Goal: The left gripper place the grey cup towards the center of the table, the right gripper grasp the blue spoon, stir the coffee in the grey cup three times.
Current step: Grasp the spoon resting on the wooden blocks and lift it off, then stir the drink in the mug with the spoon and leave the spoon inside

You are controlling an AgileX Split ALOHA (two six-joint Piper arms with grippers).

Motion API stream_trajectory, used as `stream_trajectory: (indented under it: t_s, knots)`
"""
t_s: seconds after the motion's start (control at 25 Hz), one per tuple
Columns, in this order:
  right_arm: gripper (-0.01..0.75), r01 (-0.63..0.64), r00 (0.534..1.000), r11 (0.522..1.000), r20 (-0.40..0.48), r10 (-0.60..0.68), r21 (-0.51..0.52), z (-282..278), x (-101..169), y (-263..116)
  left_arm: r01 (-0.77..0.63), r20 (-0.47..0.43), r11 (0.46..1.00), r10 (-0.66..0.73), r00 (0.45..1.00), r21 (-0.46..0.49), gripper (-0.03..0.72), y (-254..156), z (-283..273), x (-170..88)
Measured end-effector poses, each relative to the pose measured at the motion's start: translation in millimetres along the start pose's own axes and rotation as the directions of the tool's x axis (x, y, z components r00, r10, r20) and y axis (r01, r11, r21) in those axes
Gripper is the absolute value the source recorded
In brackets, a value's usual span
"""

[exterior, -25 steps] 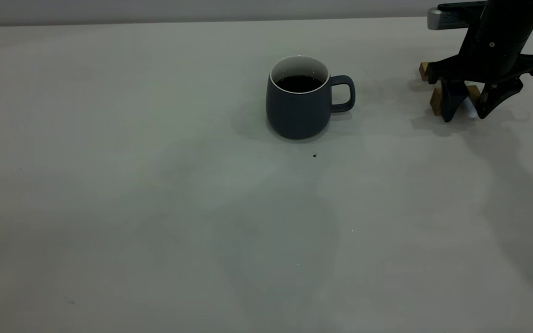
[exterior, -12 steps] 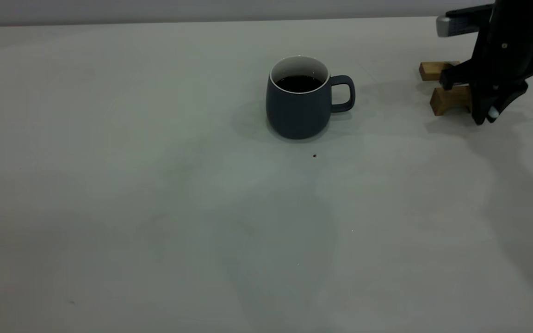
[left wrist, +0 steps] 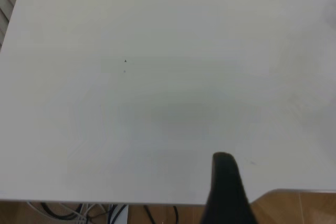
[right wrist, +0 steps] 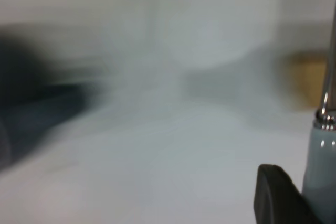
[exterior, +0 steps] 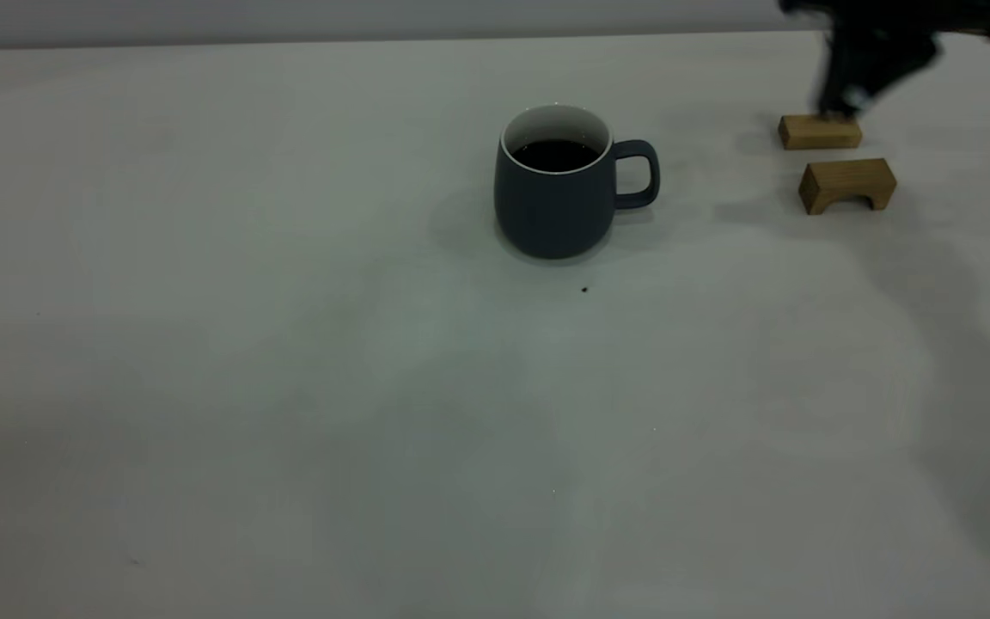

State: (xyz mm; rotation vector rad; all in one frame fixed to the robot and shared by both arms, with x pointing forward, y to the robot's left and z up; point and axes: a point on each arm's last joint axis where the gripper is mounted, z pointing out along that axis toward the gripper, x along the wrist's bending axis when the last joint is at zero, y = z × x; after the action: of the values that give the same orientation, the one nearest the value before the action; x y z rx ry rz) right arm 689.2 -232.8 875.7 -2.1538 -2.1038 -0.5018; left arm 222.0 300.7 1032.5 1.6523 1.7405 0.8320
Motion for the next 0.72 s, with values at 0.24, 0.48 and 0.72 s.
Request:
stream_trajectory:
  t_s: [0.24, 0.48, 0.72]
  knots:
    - [0.111, -0.088, 0.865, 0.986, -0.48, 0.148, 0.145, -11, 57, -9, 0.0, 0.0, 1.0, 0.0, 1.0, 0.0, 0.585, 0, 0, 0]
    - [0.111, -0.145, 0.684, 0.952, -0.668, 0.294, 0.271, -8, 80, -11, 0.0, 0.0, 1.0, 0.0, 1.0, 0.0, 0.585, 0, 0, 0]
    - [0.111, -0.365, 0.42, 0.82, -0.709, 0.567, 0.44, -17, 89, 3, 0.0, 0.0, 1.0, 0.0, 1.0, 0.0, 0.585, 0, 0, 0]
